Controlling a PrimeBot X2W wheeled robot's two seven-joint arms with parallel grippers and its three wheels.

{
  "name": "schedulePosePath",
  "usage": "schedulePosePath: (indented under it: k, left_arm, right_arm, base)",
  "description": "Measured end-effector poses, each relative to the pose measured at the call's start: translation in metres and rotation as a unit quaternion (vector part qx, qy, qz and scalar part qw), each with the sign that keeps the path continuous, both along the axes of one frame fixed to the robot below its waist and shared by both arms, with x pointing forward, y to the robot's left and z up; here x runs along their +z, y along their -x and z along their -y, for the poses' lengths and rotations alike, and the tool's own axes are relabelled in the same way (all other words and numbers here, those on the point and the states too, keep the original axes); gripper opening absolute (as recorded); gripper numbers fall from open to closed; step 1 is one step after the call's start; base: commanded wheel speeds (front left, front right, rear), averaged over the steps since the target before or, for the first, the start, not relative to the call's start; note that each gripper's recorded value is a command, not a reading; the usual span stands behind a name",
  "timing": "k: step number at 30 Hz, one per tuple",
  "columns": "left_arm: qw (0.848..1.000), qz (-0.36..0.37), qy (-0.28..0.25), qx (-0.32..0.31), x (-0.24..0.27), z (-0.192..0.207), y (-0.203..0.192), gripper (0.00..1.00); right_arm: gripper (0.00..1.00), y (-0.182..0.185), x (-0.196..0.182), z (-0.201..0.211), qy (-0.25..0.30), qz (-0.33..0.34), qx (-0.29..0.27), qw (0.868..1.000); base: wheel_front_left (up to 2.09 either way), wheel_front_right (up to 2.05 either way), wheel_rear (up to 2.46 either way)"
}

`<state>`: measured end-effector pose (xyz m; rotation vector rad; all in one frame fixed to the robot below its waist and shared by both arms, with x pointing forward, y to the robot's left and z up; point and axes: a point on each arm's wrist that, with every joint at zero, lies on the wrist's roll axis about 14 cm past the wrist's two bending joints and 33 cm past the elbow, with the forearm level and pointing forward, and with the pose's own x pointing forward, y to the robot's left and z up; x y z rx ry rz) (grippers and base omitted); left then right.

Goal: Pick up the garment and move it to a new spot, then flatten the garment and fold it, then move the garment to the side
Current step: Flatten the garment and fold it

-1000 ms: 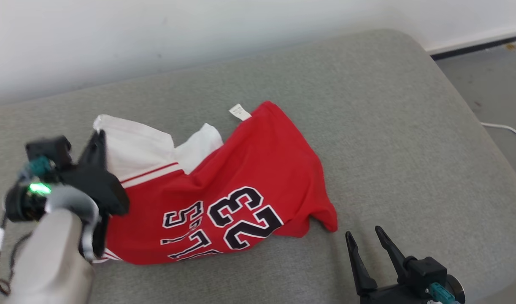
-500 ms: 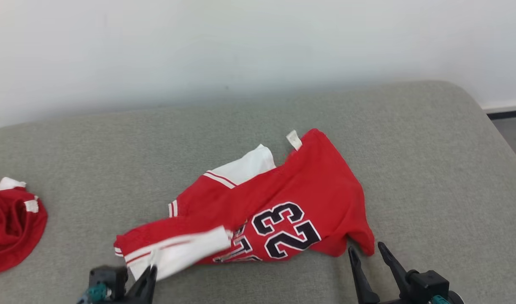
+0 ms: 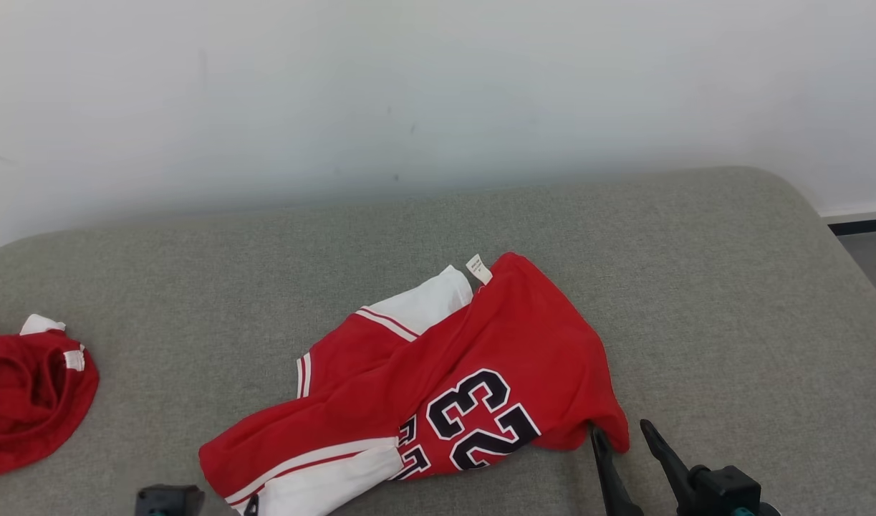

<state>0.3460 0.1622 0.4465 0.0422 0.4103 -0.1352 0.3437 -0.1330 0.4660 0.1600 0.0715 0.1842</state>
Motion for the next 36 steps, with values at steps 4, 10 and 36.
schedulePosePath:
  k: [4, 10, 36]
  left_arm:
    - [1.0, 0.018, 0.001, 0.016, 0.013, -0.01, -0.004, 1.0]
    - [1.0, 0.015, -0.011, 0.014, 0.014, -0.015, -0.018, 1.0]
    - [0.997, -0.065, 0.013, 0.026, -0.04, -0.001, -0.065, 0.0]
  right_arm:
    - [1.0, 0.002, 0.0, 0.001, 0.0, 0.002, -0.002, 1.0]
    - [1.0, 0.003, 0.0, -0.002, 0.0, 0.001, 0.003, 1.0]
    - [1.0, -0.001, -0.009, 0.024, 0.01, -0.018, -0.036, 0.999]
  base:
    - [0.0, 0.0, 0.0]
    - [0.0, 0.0, 0.0]
    - [0.0, 0.0, 0.0]
